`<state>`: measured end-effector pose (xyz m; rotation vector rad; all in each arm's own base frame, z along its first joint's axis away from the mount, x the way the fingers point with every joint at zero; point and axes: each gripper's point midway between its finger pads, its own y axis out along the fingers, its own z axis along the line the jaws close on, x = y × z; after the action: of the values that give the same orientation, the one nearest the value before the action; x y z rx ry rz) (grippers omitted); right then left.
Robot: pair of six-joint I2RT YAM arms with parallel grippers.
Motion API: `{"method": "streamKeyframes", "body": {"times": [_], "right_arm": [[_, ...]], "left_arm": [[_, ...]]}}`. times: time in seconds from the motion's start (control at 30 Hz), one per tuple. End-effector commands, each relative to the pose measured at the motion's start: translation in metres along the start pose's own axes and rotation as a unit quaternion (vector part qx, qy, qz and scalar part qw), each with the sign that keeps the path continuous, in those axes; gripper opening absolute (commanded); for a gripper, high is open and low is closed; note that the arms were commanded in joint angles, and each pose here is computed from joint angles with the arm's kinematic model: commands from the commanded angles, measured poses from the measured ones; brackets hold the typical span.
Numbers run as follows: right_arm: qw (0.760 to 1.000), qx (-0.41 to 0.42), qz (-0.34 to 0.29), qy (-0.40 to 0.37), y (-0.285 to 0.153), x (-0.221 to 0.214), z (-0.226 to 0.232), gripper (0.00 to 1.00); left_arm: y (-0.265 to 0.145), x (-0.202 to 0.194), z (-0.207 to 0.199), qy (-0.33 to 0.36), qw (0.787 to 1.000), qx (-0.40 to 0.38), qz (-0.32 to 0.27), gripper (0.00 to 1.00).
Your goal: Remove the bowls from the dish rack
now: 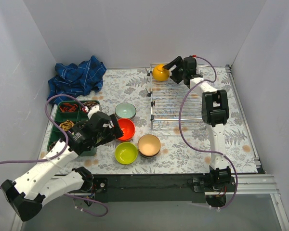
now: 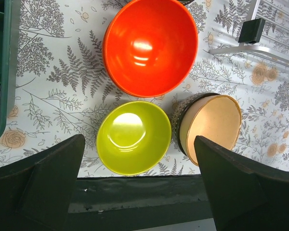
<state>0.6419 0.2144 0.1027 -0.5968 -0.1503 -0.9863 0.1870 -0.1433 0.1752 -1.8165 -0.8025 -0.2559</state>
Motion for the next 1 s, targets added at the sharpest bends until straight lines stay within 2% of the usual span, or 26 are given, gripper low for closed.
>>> {"method": "streamKeyframes", "body": {"times": [0.0,0.2,0.3,0.43,0.53,0.7,0.97], "right_arm": [[0.994,-0.097,0.045,-0.002,0.007,-0.029,-0.053,0.92],[0.991,-0.116,0.059,-0.011,0.005,-0.038,-0.068,0.83],[0.992,-0.112,0.063,-0.016,0.001,-0.042,-0.069,0.73],[0.993,-0.103,0.055,-0.023,-0.009,-0.039,-0.064,0.45],[0.994,-0.096,0.052,-0.024,-0.018,-0.036,-0.059,0.34],[0.994,-0.094,0.040,-0.034,-0.044,-0.026,-0.049,0.33],[0.989,-0.124,0.030,-0.071,-0.093,-0.019,-0.058,0.33]], "left_arm": [[-0.004,0.001,0.007,0.000,1.000,0.007,-0.007,0.98],[-0.010,-0.001,0.011,-0.012,1.000,0.007,-0.005,0.98],[-0.014,-0.001,0.012,-0.018,1.000,0.006,-0.006,0.98],[-0.020,0.000,0.014,-0.025,1.000,0.004,-0.007,0.98],[-0.024,0.001,0.014,-0.032,0.999,0.000,-0.010,0.98],[-0.029,0.002,0.013,-0.042,0.999,-0.008,-0.012,0.98],[-0.035,0.000,0.011,-0.056,0.998,-0.024,-0.010,0.98]]}}
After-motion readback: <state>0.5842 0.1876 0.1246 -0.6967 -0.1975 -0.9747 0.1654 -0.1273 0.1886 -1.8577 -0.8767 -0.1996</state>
